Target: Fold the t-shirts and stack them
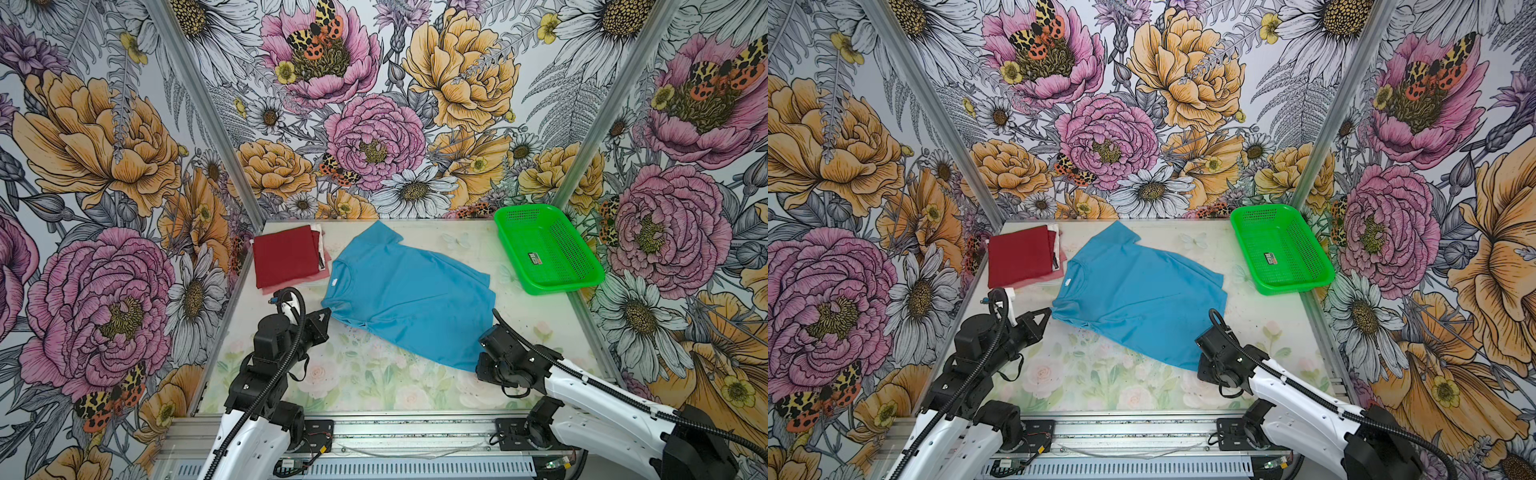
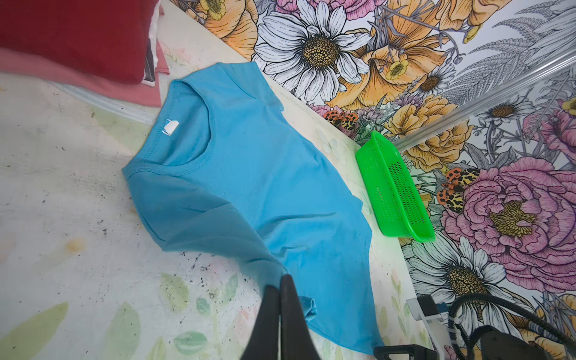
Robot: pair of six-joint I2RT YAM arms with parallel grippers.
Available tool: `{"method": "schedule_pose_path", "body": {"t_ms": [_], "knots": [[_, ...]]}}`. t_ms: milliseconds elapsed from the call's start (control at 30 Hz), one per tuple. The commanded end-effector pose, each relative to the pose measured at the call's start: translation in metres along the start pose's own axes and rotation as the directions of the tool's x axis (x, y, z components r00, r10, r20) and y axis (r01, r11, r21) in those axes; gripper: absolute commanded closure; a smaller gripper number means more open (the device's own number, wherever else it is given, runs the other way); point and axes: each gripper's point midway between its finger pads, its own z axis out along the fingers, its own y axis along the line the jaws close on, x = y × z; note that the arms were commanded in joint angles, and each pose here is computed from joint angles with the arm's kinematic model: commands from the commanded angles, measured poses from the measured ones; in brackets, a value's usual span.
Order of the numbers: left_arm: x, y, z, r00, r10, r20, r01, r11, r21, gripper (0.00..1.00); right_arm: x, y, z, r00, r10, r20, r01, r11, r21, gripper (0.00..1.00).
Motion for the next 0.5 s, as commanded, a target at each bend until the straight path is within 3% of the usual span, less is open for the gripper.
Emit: {"method": "schedule_pose_path", "body": {"t_ms": [0,333,433,467], "knots": [[-0.004,-0.002,0.002,1.0,0.011,0.015,-0.011,1.0,0.028,1.0,-0.004,0.012,-0.002,1.0,-0.008,0.005,0.008,0.999,-0.031,0.71],[-0.008,-0.001,0.004,1.0,-0.002,0.02,0.001,0.999,0.034,1.0,0.001,0.007,0.017,0.999,-0.035,-0.031,0.036,0.999,0.026,0.81],[-0.009,0.0,0.004,1.0,-0.004,0.023,0.003,0.999,0.033,1.0,0.004,0.012,0.019,0.996,-0.071,-0.05,0.073,0.997,0.036,1.0],[-0.01,0.0,0.004,1.0,-0.005,0.023,0.005,0.999,0.034,1.0,0.003,0.015,0.018,0.996,-0.078,-0.045,0.079,0.996,0.028,1.0]]}}
